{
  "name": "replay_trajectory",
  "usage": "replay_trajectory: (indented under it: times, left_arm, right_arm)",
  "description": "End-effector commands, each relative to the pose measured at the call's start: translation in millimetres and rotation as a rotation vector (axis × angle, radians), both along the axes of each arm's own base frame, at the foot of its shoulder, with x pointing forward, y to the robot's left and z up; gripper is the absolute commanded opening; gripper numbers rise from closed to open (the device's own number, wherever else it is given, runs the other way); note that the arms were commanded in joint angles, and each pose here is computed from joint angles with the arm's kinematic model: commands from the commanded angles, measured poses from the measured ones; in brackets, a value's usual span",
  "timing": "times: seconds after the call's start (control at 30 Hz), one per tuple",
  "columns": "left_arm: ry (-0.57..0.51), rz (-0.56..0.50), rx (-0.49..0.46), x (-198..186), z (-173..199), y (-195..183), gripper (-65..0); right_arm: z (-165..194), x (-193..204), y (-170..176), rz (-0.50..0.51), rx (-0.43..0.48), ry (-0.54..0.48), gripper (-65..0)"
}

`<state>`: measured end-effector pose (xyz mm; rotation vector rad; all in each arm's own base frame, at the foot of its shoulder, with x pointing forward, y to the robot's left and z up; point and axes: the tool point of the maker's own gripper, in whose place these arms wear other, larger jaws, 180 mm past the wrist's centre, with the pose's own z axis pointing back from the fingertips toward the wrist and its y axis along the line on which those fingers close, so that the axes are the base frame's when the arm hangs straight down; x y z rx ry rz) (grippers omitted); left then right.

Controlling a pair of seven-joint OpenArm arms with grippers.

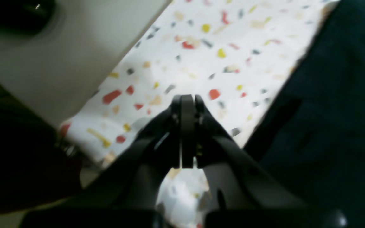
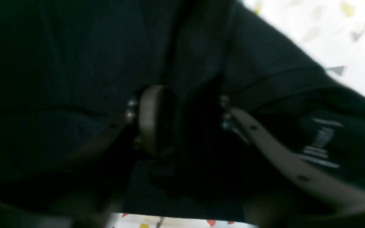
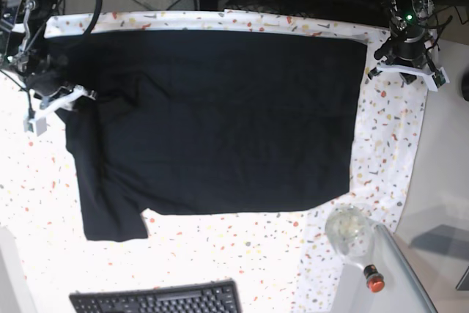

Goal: Layout the t-shirt on the table in an organized manner, then fold the t-shirt properly
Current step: 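Grasp the shirt corner with the right gripper and tug it outward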

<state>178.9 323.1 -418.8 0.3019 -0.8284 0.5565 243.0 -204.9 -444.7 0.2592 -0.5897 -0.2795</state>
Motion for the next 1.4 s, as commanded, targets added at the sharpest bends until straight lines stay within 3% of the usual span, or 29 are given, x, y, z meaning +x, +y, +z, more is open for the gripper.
replay_trajectory:
  times: [0.0,0.13,0.27,0.4,0.5,1.17,1.23,1.37]
  left_arm:
    - [-0.028,-0.008,0.038,5,11,7,-65.0]
    - [-0.022,-0.009,0.041,4,10,8,-65.0]
    - [-0.019,-0.009,0.041,3,10,8,-65.0]
    - [-0.015,-0.009,0.041,1,9,8,-65.0]
    - [-0.013,-0.009,0.041,0,9,8,-65.0]
    - [-0.011,-0.005,0.043,-1,9,9,-65.0]
    - [-0.011,-0.005,0.043,-1,9,9,-65.0]
    - [-0.011,-0.005,0.043,-1,9,9,-65.0]
  right_arm:
    - [24,19,-8,0.007,-0.03,-0.09,-32.3]
    - [63,41,-13,0.016,-0.078,-0.203,-31.8]
    - [87,84,-45,-0.057,-0.09,-0.282,-31.8]
    - [50,119,-83,-0.142,-0.069,-0.143,-31.1]
    - [19,129,-91,-0.167,-0.028,-0.035,-30.9]
    - [-5,128,-44,-0.049,0.097,0.034,-31.7]
    - [-4,130,-40,-0.029,0.1,0.021,-34.8]
    - [-3,131,-39,-0.019,0.101,0.008,-59.3]
